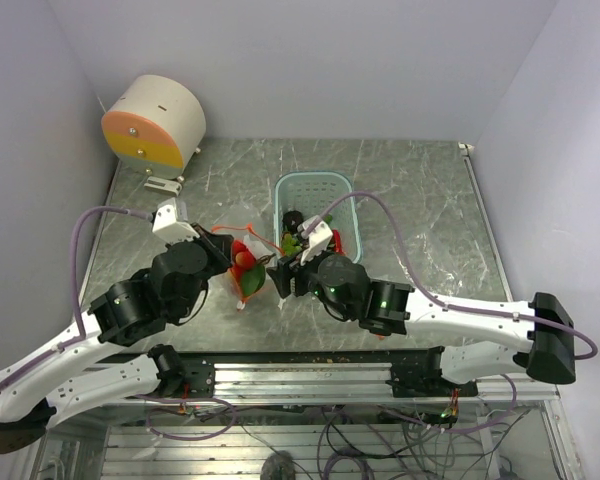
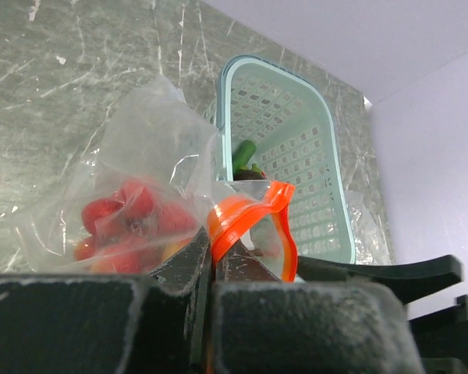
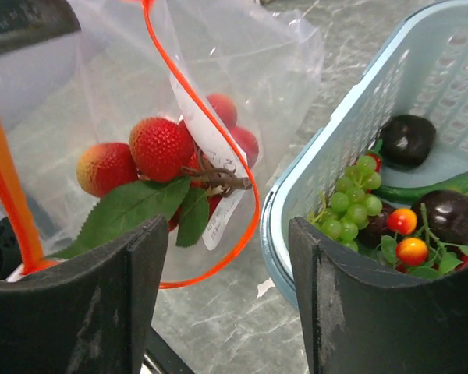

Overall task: Place the food in the zip-top bag and seal the zipper
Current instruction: Adjust the zipper food storage bag at the center of the board.

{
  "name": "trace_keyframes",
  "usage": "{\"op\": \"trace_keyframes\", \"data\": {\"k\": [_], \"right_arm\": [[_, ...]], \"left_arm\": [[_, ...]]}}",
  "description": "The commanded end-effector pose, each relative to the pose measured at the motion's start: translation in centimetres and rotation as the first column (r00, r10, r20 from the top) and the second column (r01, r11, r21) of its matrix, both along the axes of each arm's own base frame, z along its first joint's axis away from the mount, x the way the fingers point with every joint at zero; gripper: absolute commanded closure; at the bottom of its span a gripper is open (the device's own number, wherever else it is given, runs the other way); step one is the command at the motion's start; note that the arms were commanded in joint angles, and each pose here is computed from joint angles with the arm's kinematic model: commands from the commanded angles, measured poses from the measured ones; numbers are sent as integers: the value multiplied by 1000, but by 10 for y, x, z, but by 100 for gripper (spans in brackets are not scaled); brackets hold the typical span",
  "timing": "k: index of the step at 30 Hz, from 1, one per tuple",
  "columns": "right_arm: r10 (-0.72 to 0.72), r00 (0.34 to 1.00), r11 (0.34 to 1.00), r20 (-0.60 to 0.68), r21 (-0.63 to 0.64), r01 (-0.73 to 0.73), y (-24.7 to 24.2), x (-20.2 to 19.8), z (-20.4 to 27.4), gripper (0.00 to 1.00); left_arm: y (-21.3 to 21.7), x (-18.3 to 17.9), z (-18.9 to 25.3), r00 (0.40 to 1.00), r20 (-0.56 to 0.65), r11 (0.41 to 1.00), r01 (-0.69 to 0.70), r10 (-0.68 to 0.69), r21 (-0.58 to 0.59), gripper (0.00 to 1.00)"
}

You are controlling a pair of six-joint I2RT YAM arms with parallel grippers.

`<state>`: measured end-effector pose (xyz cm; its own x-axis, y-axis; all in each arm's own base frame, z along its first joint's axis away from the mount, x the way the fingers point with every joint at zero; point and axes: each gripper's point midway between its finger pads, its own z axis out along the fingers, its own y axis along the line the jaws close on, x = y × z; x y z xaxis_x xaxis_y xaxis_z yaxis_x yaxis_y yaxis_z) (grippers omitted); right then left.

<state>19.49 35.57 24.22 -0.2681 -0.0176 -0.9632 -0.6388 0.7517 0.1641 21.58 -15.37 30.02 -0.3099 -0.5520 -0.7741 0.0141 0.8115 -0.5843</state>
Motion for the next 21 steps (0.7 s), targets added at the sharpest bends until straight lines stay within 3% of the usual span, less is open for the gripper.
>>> {"op": "trace_keyframes", "data": {"k": [1, 8, 10, 11, 12, 17, 21], "right_arm": [[16, 999, 1000, -40, 7, -15, 10, 1, -12, 40], [5, 999, 1000, -51, 14, -4, 17, 15, -14, 51], [9, 998, 1000, -55, 16, -8, 20, 18, -13, 74], [10, 998, 1000, -57, 23, -9, 21, 19, -10, 94], [11, 998, 999, -54, 33, -9, 22, 21, -4, 100], [58, 998, 994, 3, 95, -58, 41, 25, 73, 100], [223, 975, 970, 7, 94, -223, 74, 10, 103, 100]], "left_arm": [[7, 1, 26, 999, 47, 998, -25, 27, -57, 93], [16, -4, 32, 998, 60, 997, -30, 35, -72, 93], [21, -5, 33, 997, 64, 997, -38, 43, -72, 93], [24, -6, 33, 997, 65, 997, -44, 48, -62, 93], [27, -6, 31, 996, 67, 997, -52, 55, -48, 93], [49, -8, 4, 991, 12, 987, -131, 130, 95, 93], [64, -12, -15, 984, -46, 963, -160, 174, 217, 93]]}}
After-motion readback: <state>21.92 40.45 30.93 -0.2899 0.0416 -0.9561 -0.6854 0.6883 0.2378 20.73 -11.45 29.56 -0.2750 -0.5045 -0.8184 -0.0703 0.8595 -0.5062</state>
